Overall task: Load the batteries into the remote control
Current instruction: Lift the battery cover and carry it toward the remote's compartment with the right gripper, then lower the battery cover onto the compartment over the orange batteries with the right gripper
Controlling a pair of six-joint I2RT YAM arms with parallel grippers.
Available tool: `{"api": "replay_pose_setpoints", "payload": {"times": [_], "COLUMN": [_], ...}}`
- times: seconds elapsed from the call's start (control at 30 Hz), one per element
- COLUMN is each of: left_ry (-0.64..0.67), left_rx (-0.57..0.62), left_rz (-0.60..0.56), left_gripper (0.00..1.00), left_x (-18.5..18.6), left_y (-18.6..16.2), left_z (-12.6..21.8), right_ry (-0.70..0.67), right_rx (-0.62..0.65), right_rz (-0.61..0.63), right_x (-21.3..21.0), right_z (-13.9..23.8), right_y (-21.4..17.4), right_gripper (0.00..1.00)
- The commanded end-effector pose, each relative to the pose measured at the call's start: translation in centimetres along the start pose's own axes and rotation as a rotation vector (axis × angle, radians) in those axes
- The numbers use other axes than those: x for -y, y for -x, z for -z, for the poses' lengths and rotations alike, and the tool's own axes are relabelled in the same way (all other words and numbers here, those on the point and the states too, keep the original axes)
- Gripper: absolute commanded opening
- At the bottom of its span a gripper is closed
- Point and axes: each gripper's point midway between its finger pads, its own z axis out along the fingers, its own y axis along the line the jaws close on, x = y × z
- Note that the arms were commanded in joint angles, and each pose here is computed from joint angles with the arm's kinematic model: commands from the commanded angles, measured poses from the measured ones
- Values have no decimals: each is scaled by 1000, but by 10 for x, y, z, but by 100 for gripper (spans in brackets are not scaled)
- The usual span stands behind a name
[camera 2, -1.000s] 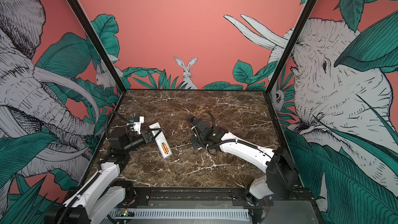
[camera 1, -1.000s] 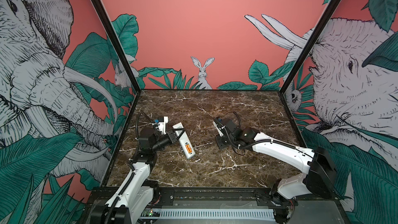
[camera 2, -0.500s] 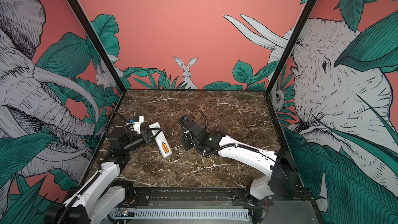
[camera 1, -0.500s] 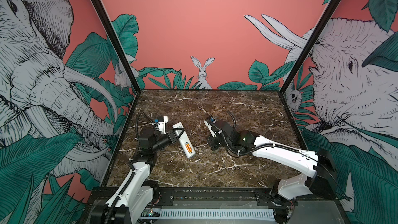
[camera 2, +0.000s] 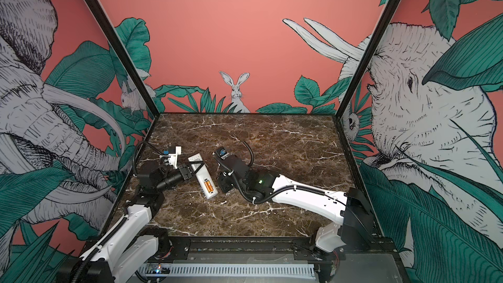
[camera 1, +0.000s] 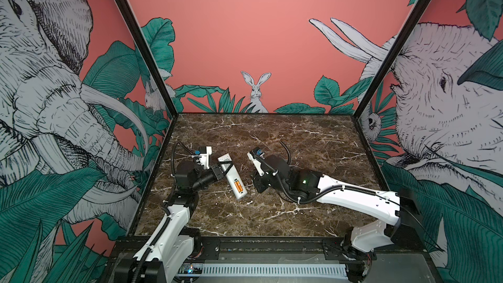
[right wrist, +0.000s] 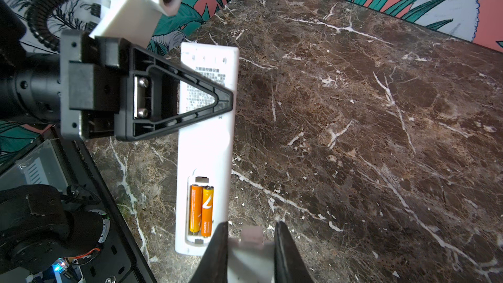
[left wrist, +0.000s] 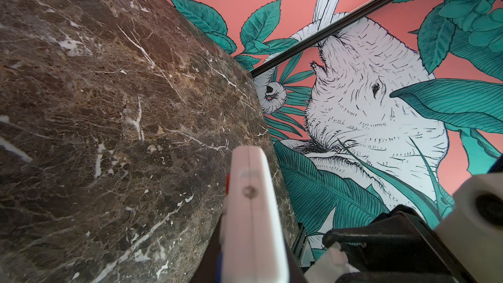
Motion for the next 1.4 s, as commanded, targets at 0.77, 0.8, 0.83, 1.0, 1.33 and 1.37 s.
{"api": "replay_pose_setpoints", "payload": {"times": [0.77, 0.8, 0.83, 1.0, 1.33, 1.37], "left_ry": [-68, -67, -69, -70, -72, -74], "left_rx": [36, 35, 35, 36, 39, 40], "left_rz": [-57, -56, -57, -57, -57, -56], "left_gripper": [0, 0, 0, 0, 0, 0], "left_x": [24, 23, 24, 24, 25, 26], "left_y": [11, 10, 11, 11, 11, 11], "left_z": [4, 3, 3, 4, 4, 4], "right_ry": [65, 65, 65, 68, 74, 78], "right_rx": [143, 143, 142, 145, 159, 164], "right_rz": [4, 4, 5, 6, 3, 3], "right_x": [-35, -36, -36, -37, -39, -40], "right_z": [-8, -8, -9, -9, -10, -10], "right_y": [34, 34, 33, 33, 33, 34], "right_gripper": [10, 10, 10, 10, 8, 8]}}
